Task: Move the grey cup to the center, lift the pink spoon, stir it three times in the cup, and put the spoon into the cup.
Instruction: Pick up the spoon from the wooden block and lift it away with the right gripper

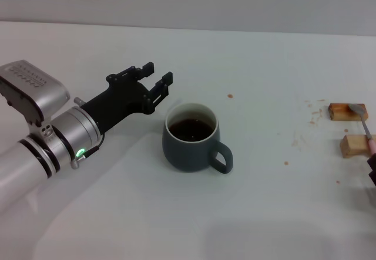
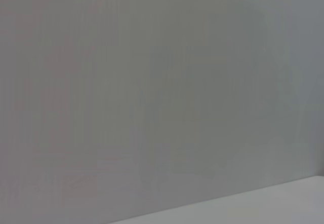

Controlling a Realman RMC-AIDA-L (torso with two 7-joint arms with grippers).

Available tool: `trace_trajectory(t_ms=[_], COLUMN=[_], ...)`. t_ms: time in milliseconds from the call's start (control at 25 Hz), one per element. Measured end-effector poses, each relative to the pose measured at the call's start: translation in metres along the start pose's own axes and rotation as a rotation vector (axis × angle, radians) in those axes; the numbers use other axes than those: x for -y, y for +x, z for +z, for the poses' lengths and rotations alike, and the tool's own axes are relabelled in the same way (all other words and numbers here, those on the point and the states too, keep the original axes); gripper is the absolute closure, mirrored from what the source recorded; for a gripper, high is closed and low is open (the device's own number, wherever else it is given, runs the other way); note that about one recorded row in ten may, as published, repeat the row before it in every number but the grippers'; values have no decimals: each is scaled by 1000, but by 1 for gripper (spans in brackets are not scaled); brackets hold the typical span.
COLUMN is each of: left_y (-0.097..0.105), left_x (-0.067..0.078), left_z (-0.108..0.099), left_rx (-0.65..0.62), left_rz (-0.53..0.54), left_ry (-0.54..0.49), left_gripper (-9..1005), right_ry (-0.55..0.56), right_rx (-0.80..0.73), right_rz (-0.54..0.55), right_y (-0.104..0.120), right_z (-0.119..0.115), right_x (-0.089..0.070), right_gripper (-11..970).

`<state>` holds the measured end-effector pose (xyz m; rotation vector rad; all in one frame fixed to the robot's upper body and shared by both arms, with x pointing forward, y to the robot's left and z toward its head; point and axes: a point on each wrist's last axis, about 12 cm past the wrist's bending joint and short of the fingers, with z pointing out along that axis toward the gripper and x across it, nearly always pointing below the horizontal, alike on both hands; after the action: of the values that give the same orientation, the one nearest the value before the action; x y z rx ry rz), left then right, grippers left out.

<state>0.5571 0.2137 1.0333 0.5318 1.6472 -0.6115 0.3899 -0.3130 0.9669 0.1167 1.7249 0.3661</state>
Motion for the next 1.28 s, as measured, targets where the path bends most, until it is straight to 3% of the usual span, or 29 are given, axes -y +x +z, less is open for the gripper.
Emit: trace_trajectory(t_ms=[120,320,560,760,1120,1280], left_y=[0,0,1,2,2,2], left_x=[1,2,2,3,4,4], left_z=[0,1,0,-1,0,0], left_rx=[1,4,5,5,5,5], left_rz=[0,-2,-8,-11,-14,-15], left_ry=[1,2,1,1,2,2], left_gripper=[524,524,524,524,524,524], right_ry=[-11,-16,-17,-18,-14,-14], right_rx=[-8,-29,-29,-29,-33,-37], right_rz=[-4,-8,-9,-10,-13,-14], right_y=[0,2,2,2,2,2], right_z=[1,4,4,5,6,7], right_x=[-1,-2,-2,-2,0,-1], right_gripper=[334,484,479,551,582,662])
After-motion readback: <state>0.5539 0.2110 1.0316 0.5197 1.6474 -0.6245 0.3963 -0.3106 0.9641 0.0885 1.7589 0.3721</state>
